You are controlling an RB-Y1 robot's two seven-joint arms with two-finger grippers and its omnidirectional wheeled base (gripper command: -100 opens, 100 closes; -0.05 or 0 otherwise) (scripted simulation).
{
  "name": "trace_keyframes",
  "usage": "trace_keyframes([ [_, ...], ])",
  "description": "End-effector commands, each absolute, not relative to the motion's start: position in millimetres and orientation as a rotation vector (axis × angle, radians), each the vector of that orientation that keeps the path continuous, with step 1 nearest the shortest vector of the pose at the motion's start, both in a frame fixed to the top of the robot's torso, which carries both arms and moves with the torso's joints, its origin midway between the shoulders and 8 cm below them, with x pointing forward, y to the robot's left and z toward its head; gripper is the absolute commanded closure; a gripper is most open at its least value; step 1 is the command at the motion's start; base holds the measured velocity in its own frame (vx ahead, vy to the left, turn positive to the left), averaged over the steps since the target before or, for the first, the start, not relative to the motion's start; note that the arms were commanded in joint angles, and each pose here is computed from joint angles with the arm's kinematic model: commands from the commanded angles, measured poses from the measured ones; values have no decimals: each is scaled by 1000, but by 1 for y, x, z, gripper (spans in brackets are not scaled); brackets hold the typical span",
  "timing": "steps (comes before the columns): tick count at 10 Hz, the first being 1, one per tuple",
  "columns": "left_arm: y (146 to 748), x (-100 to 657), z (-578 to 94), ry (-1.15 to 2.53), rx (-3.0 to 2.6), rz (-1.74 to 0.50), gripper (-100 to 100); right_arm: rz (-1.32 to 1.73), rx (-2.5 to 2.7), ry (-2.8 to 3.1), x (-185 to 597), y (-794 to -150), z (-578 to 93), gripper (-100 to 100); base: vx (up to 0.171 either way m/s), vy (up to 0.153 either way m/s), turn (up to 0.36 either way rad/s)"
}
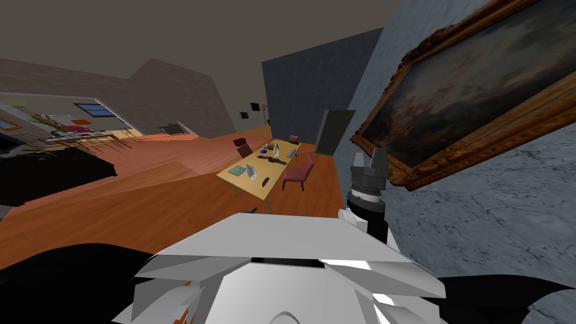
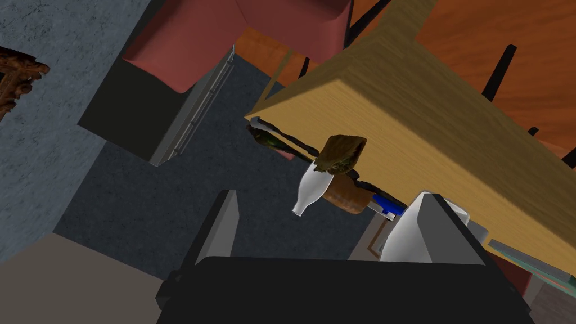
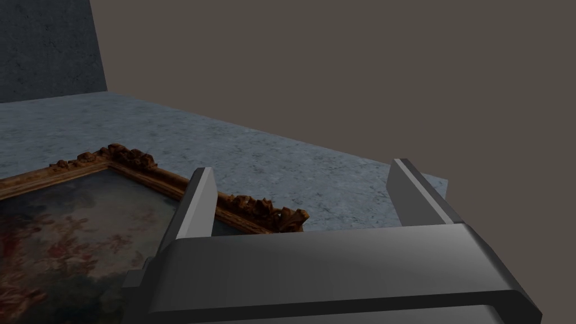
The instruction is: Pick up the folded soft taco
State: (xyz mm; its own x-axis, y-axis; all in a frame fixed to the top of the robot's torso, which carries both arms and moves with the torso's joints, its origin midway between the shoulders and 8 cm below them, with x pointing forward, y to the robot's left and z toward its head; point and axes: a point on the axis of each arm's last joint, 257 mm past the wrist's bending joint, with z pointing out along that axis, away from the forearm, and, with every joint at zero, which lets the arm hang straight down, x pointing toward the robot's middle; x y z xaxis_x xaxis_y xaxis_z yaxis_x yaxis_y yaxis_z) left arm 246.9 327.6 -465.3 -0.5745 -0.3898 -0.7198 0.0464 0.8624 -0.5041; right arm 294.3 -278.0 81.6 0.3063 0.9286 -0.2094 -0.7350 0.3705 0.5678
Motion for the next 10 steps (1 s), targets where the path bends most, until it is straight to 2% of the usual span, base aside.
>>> trace_keyframes([
  [1,338,244,-475,2144,-207,-570,-100,1140,403,558,294,-278,82,0,107,-23,-118],
  [4,359,239,-487,2198,-144,-516,-100,1140,403,558,294,-278,82,0,101,-26,-135],
  [10,413,241,-502,2287,14,-384,-100,1140,403,558,294,-278,82,0,181,-17,-188],
])
